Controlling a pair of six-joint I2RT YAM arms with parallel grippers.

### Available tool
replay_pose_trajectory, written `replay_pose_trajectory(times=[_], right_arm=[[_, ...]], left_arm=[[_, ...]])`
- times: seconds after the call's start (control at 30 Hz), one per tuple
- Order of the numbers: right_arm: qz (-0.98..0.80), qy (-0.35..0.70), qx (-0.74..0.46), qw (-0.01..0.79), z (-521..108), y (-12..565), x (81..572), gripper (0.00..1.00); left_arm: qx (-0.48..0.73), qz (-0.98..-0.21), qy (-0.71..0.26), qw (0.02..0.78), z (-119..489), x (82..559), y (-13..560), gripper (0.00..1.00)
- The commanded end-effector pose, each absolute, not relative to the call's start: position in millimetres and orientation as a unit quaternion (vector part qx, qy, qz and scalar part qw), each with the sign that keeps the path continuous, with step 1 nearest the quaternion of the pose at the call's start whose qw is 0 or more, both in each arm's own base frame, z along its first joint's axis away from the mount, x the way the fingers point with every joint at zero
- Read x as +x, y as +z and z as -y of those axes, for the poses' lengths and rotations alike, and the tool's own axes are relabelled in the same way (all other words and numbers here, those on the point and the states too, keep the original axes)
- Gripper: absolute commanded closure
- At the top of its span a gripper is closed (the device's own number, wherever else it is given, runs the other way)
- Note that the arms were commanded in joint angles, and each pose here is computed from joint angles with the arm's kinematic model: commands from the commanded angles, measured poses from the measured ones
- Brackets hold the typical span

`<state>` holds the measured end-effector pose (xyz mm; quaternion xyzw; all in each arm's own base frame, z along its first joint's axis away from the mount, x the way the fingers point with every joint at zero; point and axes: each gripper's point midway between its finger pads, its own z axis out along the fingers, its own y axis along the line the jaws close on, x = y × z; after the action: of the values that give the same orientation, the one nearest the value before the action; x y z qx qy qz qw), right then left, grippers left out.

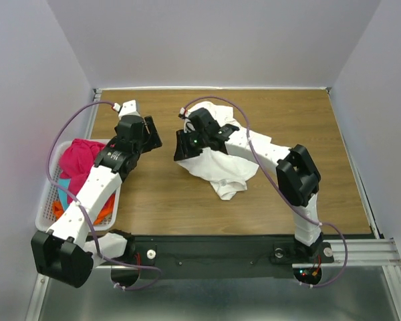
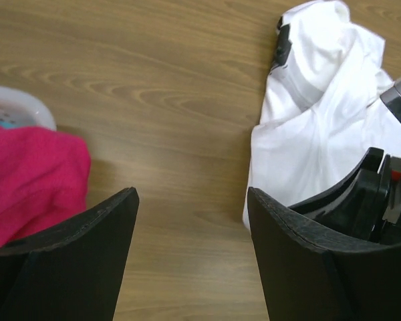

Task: Fold and stack the t-shirts
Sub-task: Flatten the tshirt out

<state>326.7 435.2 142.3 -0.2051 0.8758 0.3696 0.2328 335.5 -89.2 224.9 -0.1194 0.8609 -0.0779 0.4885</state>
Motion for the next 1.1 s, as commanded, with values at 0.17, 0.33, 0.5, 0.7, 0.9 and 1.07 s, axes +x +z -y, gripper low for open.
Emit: replay_pose_trajectory(times=[0.17, 0.33, 0.5, 0.7, 0.9, 1.07], right_arm=[[-0.884, 0.287, -0.174, 0.326, -350.8, 179.9, 320.8, 0.35], [-0.918, 0.197, -0.028, 0.343, -233.9, 149.1, 364.2, 0.36], [-0.928, 0.153, 0.013, 0.339, -179.6, 128.5, 377.0, 0.36], [-0.936, 0.09, 0.037, 0.339, -143.5, 107.4, 391.6, 0.36], [-0.939, 0.036, 0.028, 0.341, -130.1, 94.0, 411.8, 0.36], [-0.946, 0.026, 0.01, 0.322, -131.6, 75.1, 415.5, 0.36]], left_arm=[[-0.095, -0.885, -0.13, 0.438, 114.0, 328.8, 187.0, 0.15], [-0.052, -0.913, -0.168, 0.369, 154.9, 329.2, 141.5, 0.06], [-0.028, -0.927, -0.146, 0.343, 175.8, 331.4, 106.6, 0.06], [-0.027, -0.948, -0.064, 0.311, 165.8, 335.3, 57.4, 0.09], [0.003, -0.957, 0.006, 0.291, 166.2, 335.2, 28.0, 0.13], [0.005, -0.959, 0.032, 0.28, 163.5, 337.3, 13.3, 0.19]])
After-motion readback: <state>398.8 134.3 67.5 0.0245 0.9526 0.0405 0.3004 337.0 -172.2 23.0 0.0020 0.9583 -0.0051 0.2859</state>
